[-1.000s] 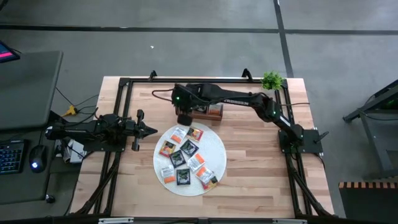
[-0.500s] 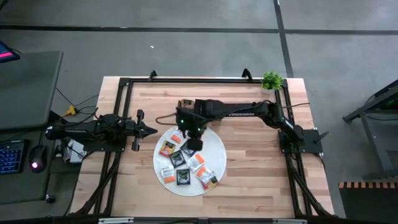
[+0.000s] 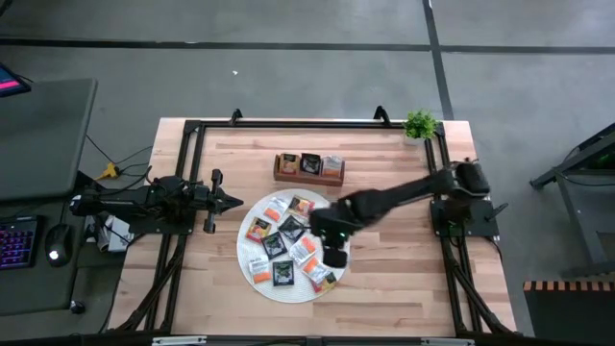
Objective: Pick & Place Tea
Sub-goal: Put the yellow tea bag into the left section of the wooden organizer
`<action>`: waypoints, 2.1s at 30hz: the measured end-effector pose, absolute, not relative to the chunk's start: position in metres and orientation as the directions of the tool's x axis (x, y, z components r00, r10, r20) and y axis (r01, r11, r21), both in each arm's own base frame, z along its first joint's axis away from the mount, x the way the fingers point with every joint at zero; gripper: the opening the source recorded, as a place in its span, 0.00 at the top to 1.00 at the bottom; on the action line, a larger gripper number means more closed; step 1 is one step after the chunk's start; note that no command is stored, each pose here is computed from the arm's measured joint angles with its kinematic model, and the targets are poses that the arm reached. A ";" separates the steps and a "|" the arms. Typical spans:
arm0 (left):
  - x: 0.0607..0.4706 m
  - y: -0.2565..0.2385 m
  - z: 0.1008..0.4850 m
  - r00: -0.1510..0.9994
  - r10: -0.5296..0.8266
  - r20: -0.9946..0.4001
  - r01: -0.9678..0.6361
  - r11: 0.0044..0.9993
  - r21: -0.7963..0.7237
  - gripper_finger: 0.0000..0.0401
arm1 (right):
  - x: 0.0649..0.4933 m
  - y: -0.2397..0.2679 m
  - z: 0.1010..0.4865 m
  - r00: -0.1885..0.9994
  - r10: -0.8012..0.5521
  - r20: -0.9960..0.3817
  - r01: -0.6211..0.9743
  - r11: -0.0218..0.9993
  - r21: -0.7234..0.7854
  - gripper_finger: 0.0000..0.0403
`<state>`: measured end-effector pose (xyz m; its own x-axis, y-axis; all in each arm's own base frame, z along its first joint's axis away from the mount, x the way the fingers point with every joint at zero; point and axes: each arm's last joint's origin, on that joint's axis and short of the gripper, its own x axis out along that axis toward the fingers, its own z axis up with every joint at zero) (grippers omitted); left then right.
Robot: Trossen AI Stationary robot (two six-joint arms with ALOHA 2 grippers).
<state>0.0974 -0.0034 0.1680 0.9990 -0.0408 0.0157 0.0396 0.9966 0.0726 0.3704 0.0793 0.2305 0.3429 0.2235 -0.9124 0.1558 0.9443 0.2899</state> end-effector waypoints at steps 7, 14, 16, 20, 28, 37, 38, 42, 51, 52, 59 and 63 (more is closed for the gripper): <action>0.097 -0.003 0.168 0.999 -0.041 0.016 0.040 0.997 0.072 1.00 | 0.321 0.116 0.209 0.353 0.278 -0.893 0.478 0.767 0.428 1.00; 0.097 -0.003 0.168 0.999 -0.041 0.016 0.040 0.997 0.072 1.00 | 0.284 0.156 0.179 0.440 0.330 -0.835 0.567 0.619 0.543 0.89; 0.097 -0.003 0.168 0.999 -0.041 0.016 0.040 0.997 0.073 1.00 | 0.277 0.163 0.170 0.466 0.314 -0.827 0.587 0.590 0.554 0.84; 0.097 -0.003 0.168 0.999 -0.041 0.016 0.040 0.997 0.073 1.00 | 0.270 0.171 0.161 0.571 0.258 -0.779 0.608 0.505 0.613 0.71; 0.097 -0.003 0.168 0.999 -0.041 0.016 0.039 0.997 0.073 1.00 | 0.264 0.174 0.148 0.664 0.170 -0.728 0.643 0.367 0.673 0.45; 0.097 -0.003 0.168 0.999 -0.041 0.015 0.040 0.997 0.072 1.00 | 0.283 0.188 0.130 0.698 0.177 -0.694 0.626 0.318 0.712 0.38; 0.097 -0.003 0.168 0.999 -0.041 0.016 0.039 0.997 0.073 1.00 | 0.284 0.189 0.130 0.703 0.175 -0.689 0.623 0.315 0.716 0.38; 0.097 -0.003 0.168 0.999 -0.041 0.015 0.039 0.997 0.073 1.00 | 0.287 0.188 0.129 0.713 0.162 -0.682 0.620 0.308 0.721 0.39; 0.097 -0.003 0.168 0.999 -0.041 0.016 0.040 0.997 0.073 1.00 | 0.288 0.190 0.123 0.691 0.196 -0.696 0.631 0.306 0.713 0.40; 0.097 -0.003 0.168 0.999 -0.041 0.016 0.040 0.997 0.072 1.00 | 0.288 0.190 0.123 0.694 0.205 -0.691 0.626 0.302 0.719 0.40; 0.097 -0.003 0.168 0.999 -0.041 0.016 0.039 0.997 0.073 1.00 | 0.294 0.191 0.116 0.702 0.227 -0.675 0.615 0.284 0.736 0.40; 0.097 -0.003 0.168 0.999 -0.041 0.015 0.040 0.997 0.072 1.00 | 0.296 0.188 0.115 0.707 0.217 -0.674 0.614 0.284 0.736 0.40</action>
<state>0.0974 -0.0034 0.1680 0.9990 -0.0408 0.0155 0.0396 0.9966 0.0724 0.2958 0.1882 0.1151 0.7067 0.2167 -0.6735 0.6145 0.2839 0.7361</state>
